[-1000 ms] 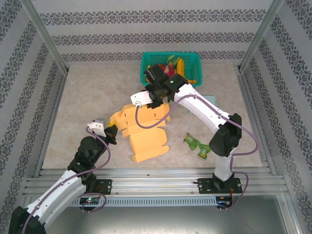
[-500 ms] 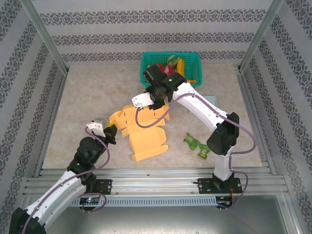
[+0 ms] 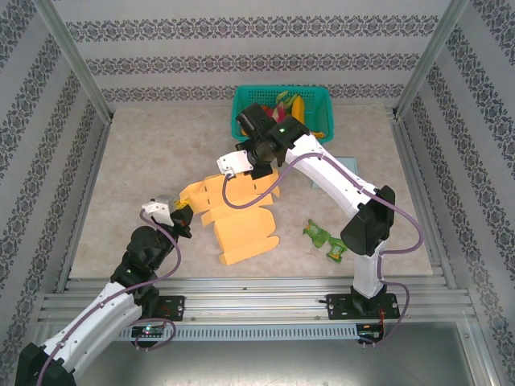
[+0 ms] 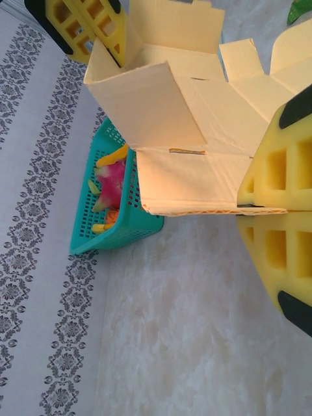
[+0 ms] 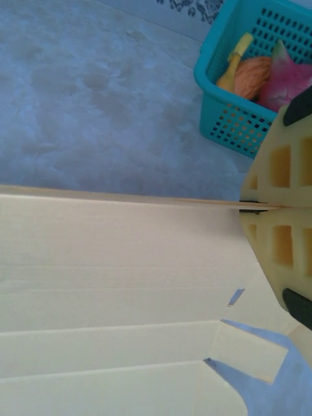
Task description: Fold the paper box
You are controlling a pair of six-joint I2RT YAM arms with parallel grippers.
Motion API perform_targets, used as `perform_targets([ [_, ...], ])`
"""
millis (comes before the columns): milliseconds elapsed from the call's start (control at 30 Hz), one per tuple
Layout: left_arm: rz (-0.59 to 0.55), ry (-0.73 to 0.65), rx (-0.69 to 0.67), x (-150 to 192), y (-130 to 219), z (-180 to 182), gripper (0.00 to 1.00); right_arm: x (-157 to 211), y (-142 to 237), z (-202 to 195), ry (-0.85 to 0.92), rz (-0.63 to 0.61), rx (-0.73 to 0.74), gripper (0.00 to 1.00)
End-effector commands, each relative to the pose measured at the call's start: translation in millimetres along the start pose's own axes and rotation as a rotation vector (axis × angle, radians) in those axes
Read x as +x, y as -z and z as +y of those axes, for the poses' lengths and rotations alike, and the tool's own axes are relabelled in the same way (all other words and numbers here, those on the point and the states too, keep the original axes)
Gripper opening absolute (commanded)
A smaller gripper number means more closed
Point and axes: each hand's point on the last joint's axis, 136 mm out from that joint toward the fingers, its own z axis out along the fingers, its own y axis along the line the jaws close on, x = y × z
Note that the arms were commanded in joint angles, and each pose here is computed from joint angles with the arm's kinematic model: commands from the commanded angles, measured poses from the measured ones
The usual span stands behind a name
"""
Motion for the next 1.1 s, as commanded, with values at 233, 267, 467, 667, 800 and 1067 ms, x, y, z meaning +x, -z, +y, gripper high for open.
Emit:
perform_targets([
  [233, -0.035, 0.022, 0.017, -7.2, 0.6, -4.5, 0.34, 22.8, -9.2, -6.1, -0.080, 0.083, 0.015, 0.00],
  [267, -0.036, 0.026, 0.016, -7.6, 1.2, -4.2, 0.35, 26.2, -9.5, -7.2, -0.092, 0.085, 0.023, 0.00],
  [467, -0.020, 0.056, -0.085, -6.7, 0.1, 12.4, 0.39, 49.2, -8.5, 1.2, -0.107, 0.098, 0.019, 0.00],
  [667, 0.086, 0.073, -0.132, 0.2, -15.2, 13.7, 0.40, 61.4, -2.9, 6.8, -0.124, 0.065, 0.050, 0.00],
  [800, 0.144, 0.107, -0.048, 3.4, -23.7, -4.7, 0.44, 69.1, -5.5, 7.5, -0.112, 0.085, 0.090, 0.00],
  [1067, 0.129, 0.291, 0.288, -26.5, -9.2, -83.4, 0.41, 81.8, -9.0, 1.4, -0.163, 0.094, 0.131, 0.00],
])
